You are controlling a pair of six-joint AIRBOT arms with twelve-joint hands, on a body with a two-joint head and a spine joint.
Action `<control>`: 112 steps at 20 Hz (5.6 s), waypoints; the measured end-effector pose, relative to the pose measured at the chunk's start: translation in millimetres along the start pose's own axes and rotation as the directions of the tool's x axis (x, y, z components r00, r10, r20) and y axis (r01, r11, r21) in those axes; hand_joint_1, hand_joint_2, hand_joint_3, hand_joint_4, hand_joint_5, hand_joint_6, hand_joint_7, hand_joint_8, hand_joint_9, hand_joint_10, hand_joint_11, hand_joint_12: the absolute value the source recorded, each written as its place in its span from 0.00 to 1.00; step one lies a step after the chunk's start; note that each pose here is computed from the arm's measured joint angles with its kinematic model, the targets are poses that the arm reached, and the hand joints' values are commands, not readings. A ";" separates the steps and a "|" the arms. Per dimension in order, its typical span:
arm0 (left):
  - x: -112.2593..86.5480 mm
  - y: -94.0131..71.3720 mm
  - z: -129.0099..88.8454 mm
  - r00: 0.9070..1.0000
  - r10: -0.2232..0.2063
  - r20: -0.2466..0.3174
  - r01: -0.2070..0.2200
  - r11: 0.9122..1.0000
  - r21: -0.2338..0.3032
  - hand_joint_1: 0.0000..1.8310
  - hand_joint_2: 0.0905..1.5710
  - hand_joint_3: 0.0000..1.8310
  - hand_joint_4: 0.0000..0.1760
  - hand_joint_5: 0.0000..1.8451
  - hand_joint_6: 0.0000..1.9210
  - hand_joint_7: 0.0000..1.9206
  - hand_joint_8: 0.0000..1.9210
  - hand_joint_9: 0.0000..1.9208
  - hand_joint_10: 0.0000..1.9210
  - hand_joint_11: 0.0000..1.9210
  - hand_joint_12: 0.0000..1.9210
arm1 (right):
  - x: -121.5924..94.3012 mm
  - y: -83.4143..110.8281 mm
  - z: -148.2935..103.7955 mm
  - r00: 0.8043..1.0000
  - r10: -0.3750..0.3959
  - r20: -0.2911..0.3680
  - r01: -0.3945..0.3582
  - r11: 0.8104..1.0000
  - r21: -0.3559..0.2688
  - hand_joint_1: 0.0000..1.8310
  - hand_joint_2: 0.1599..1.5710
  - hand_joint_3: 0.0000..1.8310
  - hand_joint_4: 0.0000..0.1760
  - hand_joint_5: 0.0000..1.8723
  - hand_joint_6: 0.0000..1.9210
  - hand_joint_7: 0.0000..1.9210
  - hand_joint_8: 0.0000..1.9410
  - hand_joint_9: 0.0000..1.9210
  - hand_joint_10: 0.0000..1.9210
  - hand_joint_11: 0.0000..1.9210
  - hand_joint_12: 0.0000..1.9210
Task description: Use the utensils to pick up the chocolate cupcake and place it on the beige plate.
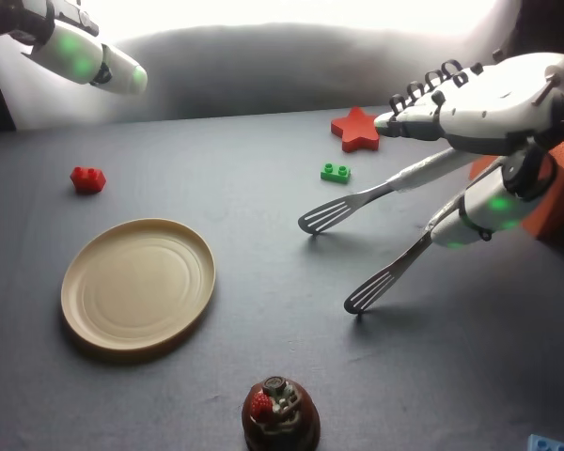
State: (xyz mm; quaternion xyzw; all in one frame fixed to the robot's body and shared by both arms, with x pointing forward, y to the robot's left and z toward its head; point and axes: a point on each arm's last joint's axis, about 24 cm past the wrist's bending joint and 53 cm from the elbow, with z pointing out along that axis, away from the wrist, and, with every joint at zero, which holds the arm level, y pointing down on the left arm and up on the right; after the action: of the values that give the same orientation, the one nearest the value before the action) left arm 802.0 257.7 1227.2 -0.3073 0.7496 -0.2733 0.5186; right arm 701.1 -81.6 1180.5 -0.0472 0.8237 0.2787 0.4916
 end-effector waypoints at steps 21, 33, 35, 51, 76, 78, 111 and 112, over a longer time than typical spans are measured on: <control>-10.1 0.0 -1.3 0.999 -0.015 0.031 0.016 1.000 -0.012 0.28 0.59 0.00 0.00 0.14 0.00 0.12 0.00 0.10 0.00 0.00 0.19 | 12.4 -18.6 15.7 0.998 0.042 -0.036 -0.040 0.998 0.049 0.39 0.59 0.00 0.00 0.03 0.00 0.02 0.00 0.01 0.00 0.00 0.08; -15.9 -0.6 -3.5 0.999 0.002 0.045 -0.002 1.000 -0.009 0.29 0.59 0.00 0.00 0.15 0.00 0.13 0.00 0.10 0.00 0.00 0.21 | 20.1 -26.2 22.2 0.999 -0.017 -0.049 0.020 0.998 0.052 0.39 0.60 0.00 0.00 0.03 0.00 0.02 0.00 0.01 0.00 0.00 0.05; -15.9 -0.4 -3.5 0.999 0.002 0.045 -0.002 1.000 -0.010 0.28 0.59 0.00 0.00 0.15 0.00 0.13 0.00 0.11 0.00 0.00 0.22 | 20.0 -25.9 22.2 0.999 -0.016 -0.049 0.019 0.999 0.051 0.40 0.60 0.00 0.00 0.04 0.00 0.03 0.00 0.02 0.00 0.00 0.08; -16.5 2.4 -3.4 0.999 0.025 0.047 -0.024 0.999 -0.022 0.29 0.59 0.00 0.00 0.14 0.00 0.12 0.00 0.11 0.00 0.00 0.21 | 23.2 -28.8 26.2 0.998 -0.023 -0.050 0.025 0.999 0.046 0.42 0.61 0.00 0.00 0.10 0.00 0.08 0.00 0.06 0.00 0.00 0.20; -15.9 4.3 -3.4 0.999 0.024 0.043 -0.023 0.999 -0.032 0.29 0.59 0.00 0.00 0.13 0.00 0.11 0.00 0.10 0.00 0.00 0.22 | 21.7 -25.4 26.5 0.998 -0.034 -0.044 0.035 0.999 0.030 0.46 0.63 0.00 0.00 0.19 0.01 0.18 0.00 0.17 0.01 0.00 0.52; -15.8 4.3 -3.4 0.999 0.025 0.042 -0.024 0.999 -0.032 0.29 0.59 0.00 0.00 0.13 0.00 0.11 0.00 0.10 0.00 0.00 0.22 | 21.7 -25.4 26.5 0.998 -0.034 -0.044 0.035 0.999 0.030 0.45 0.64 0.00 0.00 0.20 0.01 0.19 0.01 0.19 0.01 0.00 0.53; -12.7 3.6 -3.7 0.999 0.037 0.036 -0.036 0.999 -0.032 0.30 0.58 0.00 0.00 0.14 0.00 0.12 0.00 0.11 0.00 0.00 0.23 | 19.6 -21.9 26.7 0.999 -0.034 -0.037 0.034 0.999 0.019 0.50 0.69 0.00 0.00 0.35 0.01 0.41 0.01 0.27 0.45 0.14 0.81; -12.7 3.6 -3.7 0.999 0.037 0.036 -0.036 0.999 -0.032 0.30 0.59 0.00 0.00 0.14 0.00 0.12 0.00 0.11 0.00 0.00 0.23 | 19.5 -22.1 26.7 0.999 -0.033 -0.037 0.034 0.999 0.019 0.50 0.68 0.00 0.00 0.36 0.01 0.42 0.01 0.27 0.46 0.15 0.80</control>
State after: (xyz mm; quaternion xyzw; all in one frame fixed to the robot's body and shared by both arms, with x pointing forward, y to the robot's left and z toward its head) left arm 801.4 269.8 1233.5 -0.3066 0.7496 -0.2465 0.5323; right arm 719.8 -82.9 1145.5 -0.0614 0.8342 0.2614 0.4816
